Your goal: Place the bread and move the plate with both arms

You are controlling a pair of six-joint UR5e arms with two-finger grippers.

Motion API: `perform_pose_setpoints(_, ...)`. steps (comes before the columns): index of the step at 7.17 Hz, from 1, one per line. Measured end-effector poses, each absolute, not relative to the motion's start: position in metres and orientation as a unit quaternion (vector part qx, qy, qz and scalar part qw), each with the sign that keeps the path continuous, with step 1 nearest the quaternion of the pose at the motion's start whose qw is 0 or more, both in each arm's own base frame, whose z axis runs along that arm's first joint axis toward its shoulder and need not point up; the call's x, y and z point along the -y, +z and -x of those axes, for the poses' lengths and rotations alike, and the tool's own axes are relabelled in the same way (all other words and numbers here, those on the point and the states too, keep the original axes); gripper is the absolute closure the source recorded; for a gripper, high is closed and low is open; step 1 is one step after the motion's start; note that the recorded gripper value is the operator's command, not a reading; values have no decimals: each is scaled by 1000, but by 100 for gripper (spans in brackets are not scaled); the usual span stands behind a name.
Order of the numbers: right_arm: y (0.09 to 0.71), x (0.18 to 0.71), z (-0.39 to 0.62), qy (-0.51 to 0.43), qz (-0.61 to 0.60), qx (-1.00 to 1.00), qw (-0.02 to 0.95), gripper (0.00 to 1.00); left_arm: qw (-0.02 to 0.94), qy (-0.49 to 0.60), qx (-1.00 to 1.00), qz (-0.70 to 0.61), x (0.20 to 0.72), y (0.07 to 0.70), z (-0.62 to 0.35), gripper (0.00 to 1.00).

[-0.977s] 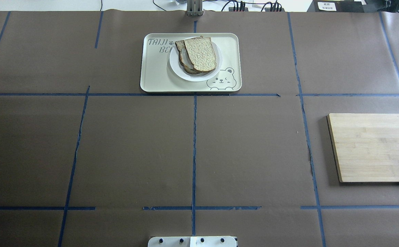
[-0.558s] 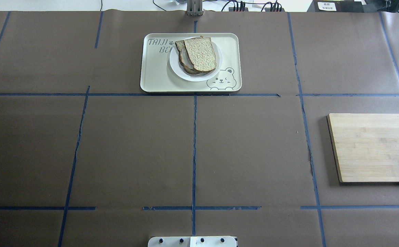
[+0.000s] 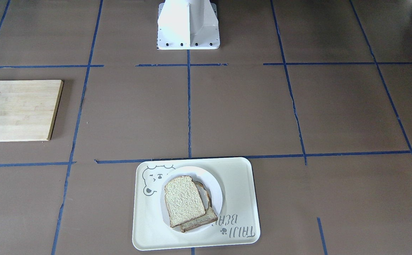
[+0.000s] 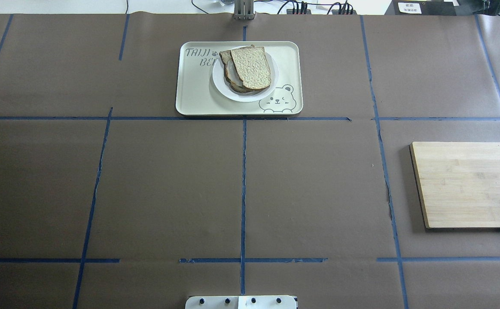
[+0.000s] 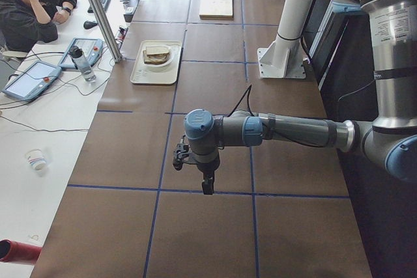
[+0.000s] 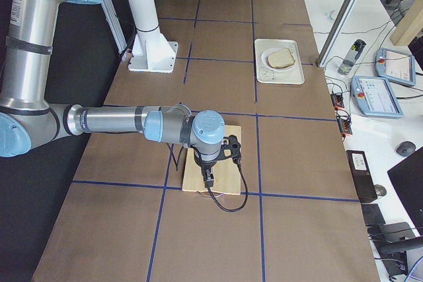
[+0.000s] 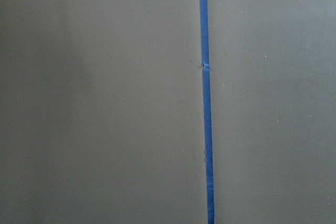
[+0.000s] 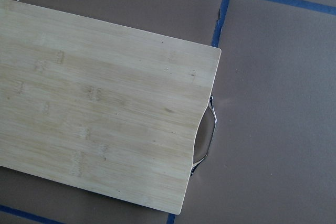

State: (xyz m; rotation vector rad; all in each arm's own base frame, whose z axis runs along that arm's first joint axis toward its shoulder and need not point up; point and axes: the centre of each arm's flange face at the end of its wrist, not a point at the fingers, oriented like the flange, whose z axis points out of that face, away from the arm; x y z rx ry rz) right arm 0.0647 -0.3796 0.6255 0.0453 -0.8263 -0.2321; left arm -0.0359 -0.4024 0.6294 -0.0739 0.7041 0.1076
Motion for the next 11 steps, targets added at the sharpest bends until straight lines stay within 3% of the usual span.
perform_pose_setpoints(11,627,379,-64,-112,-21,401,909,0,937,55,-343,34,405,627,35,0)
